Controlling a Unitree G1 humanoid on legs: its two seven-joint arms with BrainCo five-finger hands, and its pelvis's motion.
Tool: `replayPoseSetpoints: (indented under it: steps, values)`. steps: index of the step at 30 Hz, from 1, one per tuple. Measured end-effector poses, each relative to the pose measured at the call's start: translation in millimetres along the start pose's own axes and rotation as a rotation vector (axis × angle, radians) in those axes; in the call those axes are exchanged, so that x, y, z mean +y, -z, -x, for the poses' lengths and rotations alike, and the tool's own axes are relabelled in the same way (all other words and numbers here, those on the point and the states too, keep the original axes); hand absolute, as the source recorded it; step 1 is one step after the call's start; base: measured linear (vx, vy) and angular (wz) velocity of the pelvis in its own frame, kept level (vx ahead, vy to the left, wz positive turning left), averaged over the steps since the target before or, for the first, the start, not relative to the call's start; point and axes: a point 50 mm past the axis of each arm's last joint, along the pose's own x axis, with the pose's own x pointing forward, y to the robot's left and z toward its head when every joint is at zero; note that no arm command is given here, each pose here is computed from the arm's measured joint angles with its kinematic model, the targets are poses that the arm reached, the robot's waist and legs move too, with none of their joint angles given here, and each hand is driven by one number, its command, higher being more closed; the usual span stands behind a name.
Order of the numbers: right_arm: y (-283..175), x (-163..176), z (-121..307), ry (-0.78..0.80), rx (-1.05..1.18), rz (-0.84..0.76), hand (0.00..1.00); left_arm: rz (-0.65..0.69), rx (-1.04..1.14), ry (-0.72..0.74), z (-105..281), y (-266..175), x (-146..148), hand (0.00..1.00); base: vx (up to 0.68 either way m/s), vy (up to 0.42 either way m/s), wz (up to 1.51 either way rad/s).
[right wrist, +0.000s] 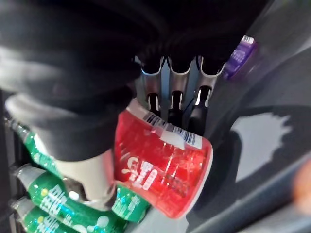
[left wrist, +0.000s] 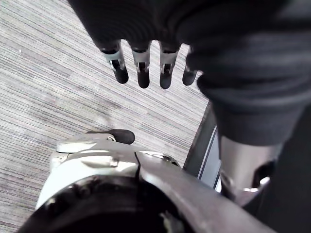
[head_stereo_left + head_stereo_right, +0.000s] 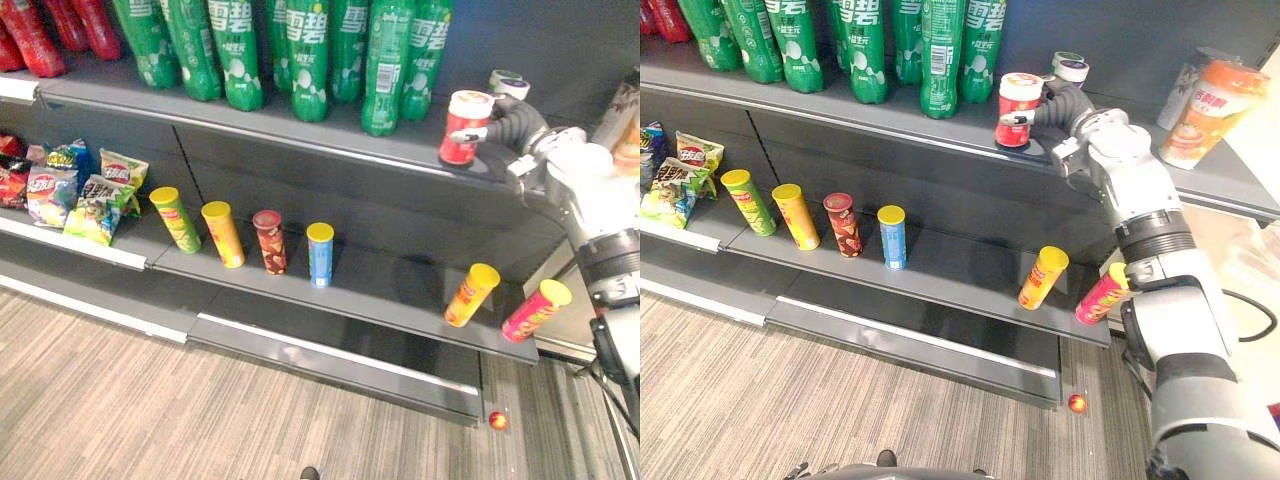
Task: Put the gum and the chips on the shelf.
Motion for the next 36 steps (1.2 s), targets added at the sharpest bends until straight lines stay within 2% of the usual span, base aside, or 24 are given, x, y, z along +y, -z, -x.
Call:
replayPoseSetpoints:
  steps: [11, 21, 22, 36]
  values:
    - [9, -24, 7, 0.066, 0.03, 0.017, 1.0, -0.016, -0.012, 0.014, -1, -5, -4, 0.0, 0.0, 0.0, 0.0]
    - [8, -28, 9, 0.061, 0.014, 0.031, 1.0, -0.02, -0.017, 0.018, -2, -6, -5, 0.0, 0.0, 0.0, 0.0]
    - [8, -28, 9, 0.06, 0.014, 0.031, 0.0, -0.021, -0.017, 0.018, -2, -6, -5, 0.0, 0.0, 0.0, 0.0]
    - [10, -28, 9, 0.042, 0.02, 0.029, 0.0, -0.04, -0.026, 0.027, -2, -9, -6, 0.0, 0.0, 0.0, 0.0]
